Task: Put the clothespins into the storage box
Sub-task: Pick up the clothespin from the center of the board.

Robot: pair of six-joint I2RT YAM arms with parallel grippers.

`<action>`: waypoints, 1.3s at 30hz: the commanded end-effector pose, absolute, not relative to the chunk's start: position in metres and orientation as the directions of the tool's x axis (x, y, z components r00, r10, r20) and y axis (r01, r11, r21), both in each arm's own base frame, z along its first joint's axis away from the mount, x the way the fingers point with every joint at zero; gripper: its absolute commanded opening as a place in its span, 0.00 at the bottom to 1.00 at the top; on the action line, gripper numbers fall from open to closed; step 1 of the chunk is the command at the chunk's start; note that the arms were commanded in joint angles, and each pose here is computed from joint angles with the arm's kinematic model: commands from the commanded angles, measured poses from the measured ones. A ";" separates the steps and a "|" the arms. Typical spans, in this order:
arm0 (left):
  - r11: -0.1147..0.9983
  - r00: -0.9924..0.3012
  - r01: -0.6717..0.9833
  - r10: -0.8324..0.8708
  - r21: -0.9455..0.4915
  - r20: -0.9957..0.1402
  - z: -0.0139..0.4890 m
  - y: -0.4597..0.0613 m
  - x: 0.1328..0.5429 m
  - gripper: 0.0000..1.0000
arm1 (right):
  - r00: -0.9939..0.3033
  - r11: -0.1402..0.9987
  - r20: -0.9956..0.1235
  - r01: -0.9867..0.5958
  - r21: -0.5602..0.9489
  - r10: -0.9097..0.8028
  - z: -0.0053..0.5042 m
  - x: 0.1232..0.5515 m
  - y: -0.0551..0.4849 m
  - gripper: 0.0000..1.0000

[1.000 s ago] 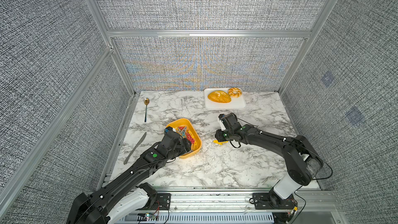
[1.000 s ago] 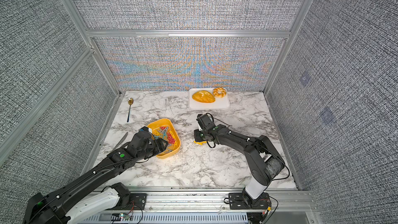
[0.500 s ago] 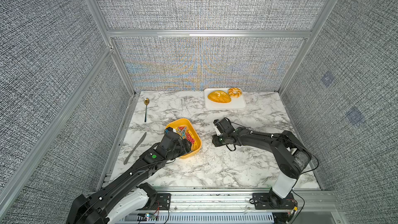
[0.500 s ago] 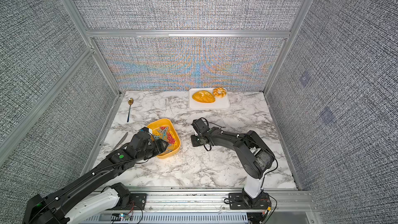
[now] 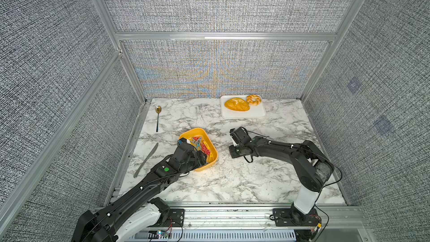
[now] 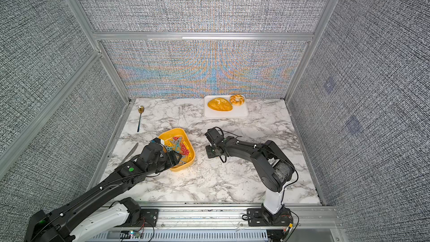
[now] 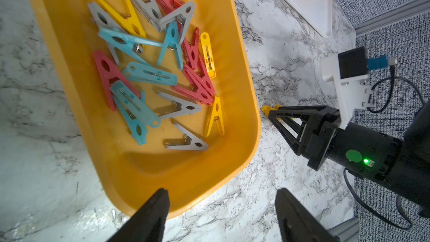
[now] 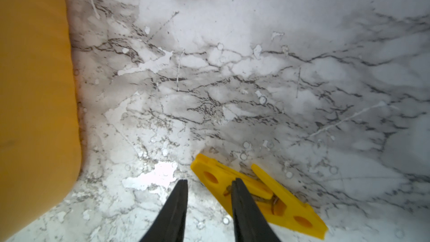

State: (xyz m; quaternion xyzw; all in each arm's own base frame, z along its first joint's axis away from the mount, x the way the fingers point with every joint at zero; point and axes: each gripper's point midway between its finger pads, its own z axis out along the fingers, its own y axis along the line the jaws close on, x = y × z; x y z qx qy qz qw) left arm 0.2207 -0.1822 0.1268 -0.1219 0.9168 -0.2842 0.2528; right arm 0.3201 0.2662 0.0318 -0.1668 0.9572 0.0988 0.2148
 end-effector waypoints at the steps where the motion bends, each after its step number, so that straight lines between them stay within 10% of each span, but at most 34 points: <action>1: 0.803 -0.833 -0.074 -0.376 -0.591 -0.406 0.130 -0.182 0.223 0.77 | -0.853 0.926 -0.428 -0.368 0.087 -0.299 0.025 0.317 0.262 0.37; 39: 0.812 -0.820 -0.075 -0.381 -0.579 -0.427 0.139 -0.176 0.223 0.77 | -0.786 0.912 -0.558 -0.394 0.117 -0.268 0.094 0.351 0.308 0.00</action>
